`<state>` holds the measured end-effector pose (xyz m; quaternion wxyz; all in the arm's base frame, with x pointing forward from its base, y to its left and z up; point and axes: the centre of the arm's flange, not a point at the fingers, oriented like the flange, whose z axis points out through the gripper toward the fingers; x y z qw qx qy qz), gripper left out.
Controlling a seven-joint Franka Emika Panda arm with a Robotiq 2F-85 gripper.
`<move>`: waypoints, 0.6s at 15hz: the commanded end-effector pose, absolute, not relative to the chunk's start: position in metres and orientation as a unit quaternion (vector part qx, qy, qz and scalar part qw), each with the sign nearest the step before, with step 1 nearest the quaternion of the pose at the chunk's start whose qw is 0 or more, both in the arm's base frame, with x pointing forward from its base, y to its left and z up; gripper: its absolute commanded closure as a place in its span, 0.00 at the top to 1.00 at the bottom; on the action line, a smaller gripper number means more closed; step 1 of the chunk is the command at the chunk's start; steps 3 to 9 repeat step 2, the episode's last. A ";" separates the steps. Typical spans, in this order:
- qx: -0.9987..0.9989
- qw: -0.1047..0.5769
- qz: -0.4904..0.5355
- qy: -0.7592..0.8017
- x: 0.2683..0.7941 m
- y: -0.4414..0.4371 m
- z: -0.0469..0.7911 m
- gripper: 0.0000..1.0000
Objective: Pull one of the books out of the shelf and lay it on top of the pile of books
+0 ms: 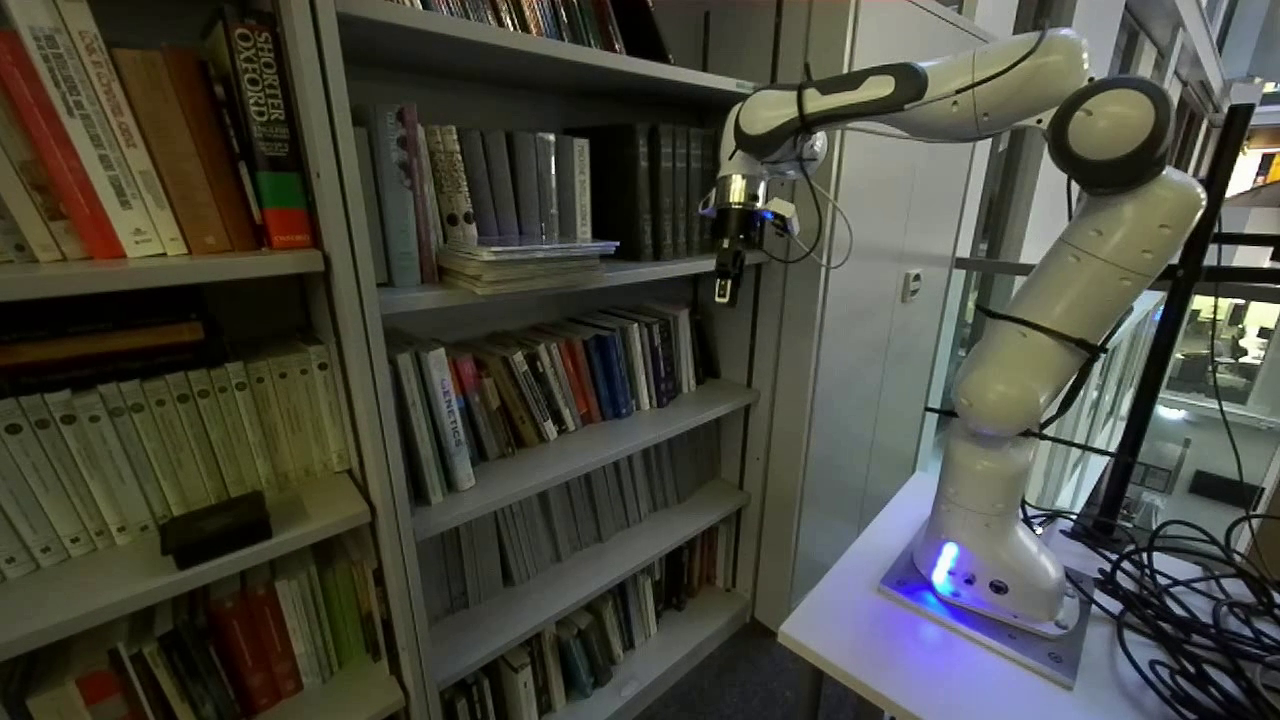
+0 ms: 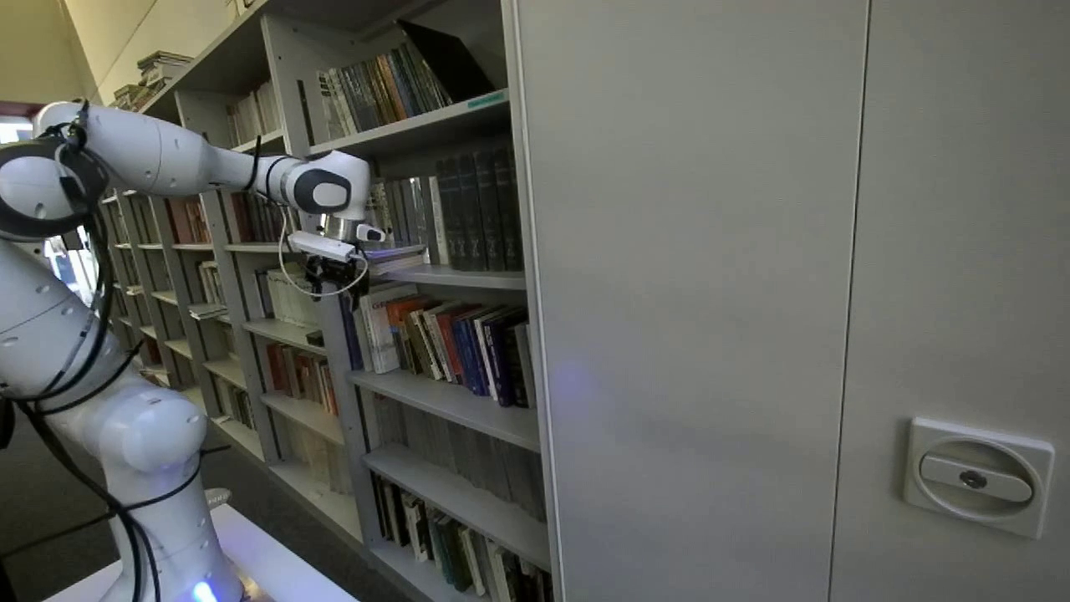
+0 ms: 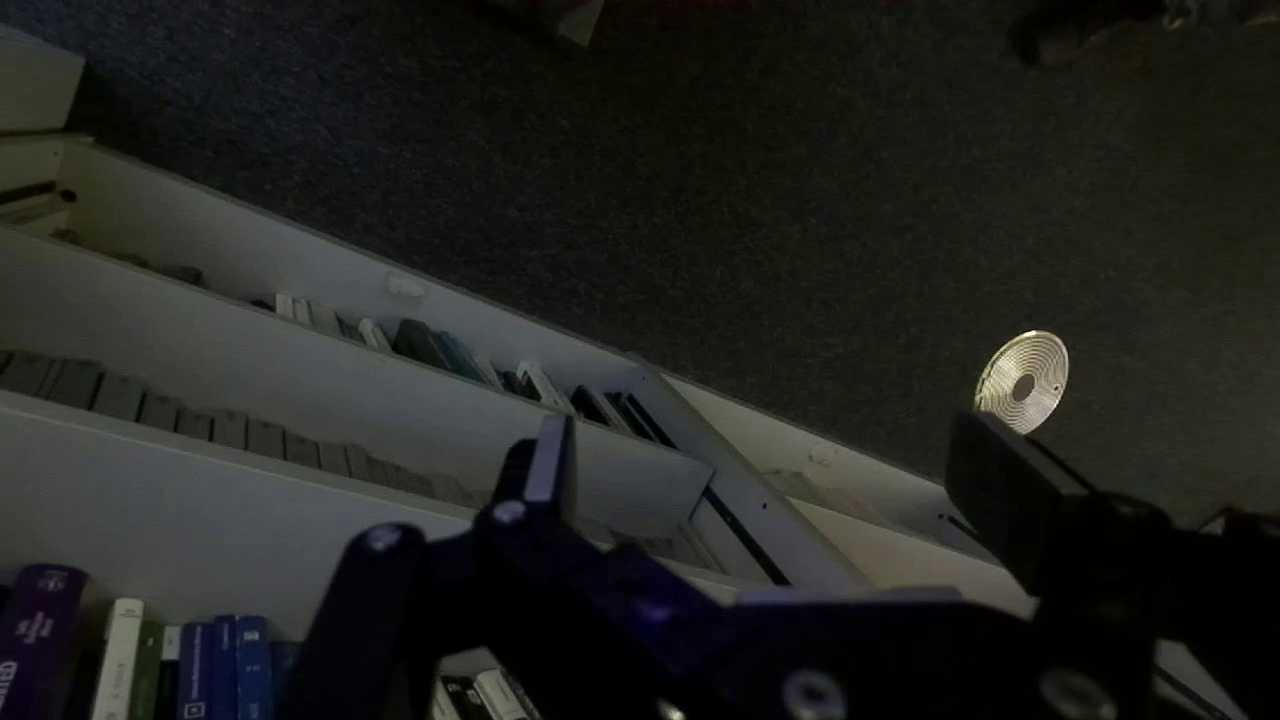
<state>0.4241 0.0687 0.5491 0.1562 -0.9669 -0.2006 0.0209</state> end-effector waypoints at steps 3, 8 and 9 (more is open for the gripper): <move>-0.967 0.155 0.018 -0.201 0.418 0.070 0.550 1.00; -0.967 0.155 0.018 -0.201 0.418 0.070 0.550 1.00; -0.967 0.155 0.018 -0.201 0.418 0.070 0.550 1.00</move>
